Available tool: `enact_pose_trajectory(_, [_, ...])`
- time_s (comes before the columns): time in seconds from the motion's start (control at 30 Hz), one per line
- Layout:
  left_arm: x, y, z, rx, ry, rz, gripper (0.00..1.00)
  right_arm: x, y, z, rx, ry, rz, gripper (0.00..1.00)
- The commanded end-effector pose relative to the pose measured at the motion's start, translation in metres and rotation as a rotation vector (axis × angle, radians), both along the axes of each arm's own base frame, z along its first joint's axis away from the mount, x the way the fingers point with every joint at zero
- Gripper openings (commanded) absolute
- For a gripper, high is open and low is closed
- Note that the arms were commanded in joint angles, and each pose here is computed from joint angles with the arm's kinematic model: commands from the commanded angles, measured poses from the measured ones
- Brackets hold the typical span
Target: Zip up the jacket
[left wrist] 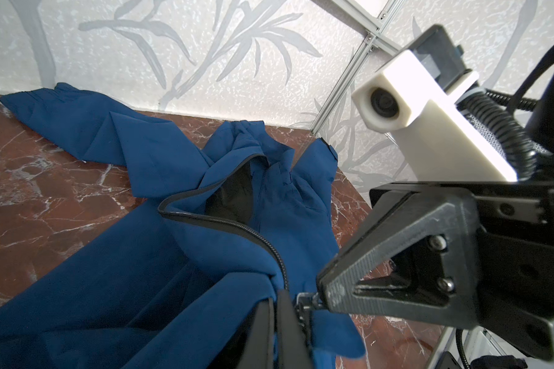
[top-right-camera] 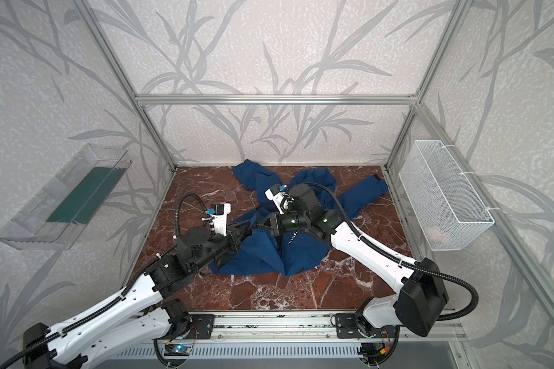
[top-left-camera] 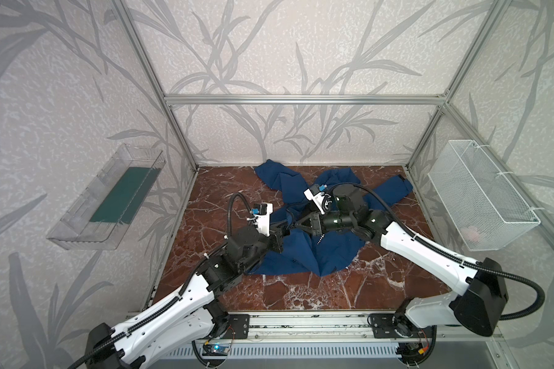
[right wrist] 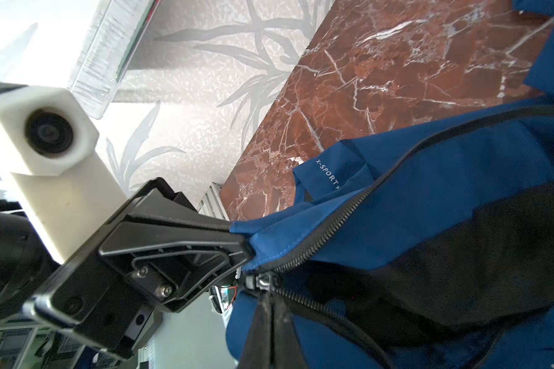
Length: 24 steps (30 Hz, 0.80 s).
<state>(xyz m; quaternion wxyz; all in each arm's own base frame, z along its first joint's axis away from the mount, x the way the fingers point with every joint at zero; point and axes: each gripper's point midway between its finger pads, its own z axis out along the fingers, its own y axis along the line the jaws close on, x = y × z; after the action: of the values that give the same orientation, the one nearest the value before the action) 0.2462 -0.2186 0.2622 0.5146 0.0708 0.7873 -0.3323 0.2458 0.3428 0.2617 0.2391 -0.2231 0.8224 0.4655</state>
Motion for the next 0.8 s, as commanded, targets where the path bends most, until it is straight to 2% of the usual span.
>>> enact_pose_trajectory(0.0, [-0.006, 0.01, 0.017, 0.016, -0.009, 0.008, 0.0, 0.013, -0.021, 0.009, -0.146, -0.119, -0.094, 0.0])
enact_pose_trajectory(0.07, [-0.01, 0.015, 0.016, 0.039, 0.0, 0.014, 0.0, 0.013, -0.024, 0.011, -0.178, -0.139, -0.102, 0.0])
enact_pose_trajectory(0.3, [-0.024, 0.03, 0.02, 0.065, 0.025, 0.014, 0.0, 0.017, -0.037, -0.003, -0.404, -0.236, -0.14, 0.0])
enact_pose_trajectory(0.47, [-0.035, 0.047, 0.021, 0.095, 0.032, 0.033, 0.0, 0.03, -0.041, -0.006, -0.458, -0.281, -0.195, 0.0])
enact_pose_trajectory(0.63, [-0.047, 0.082, 0.029, 0.207, -0.003, 0.101, 0.0, 0.048, -0.044, -0.002, -0.497, -0.3, -0.225, 0.0])
enact_pose_trajectory(0.77, [-0.051, 0.12, 0.031, 0.334, -0.056, 0.206, 0.0, 0.077, -0.06, 0.0, -0.509, -0.283, -0.295, 0.0])
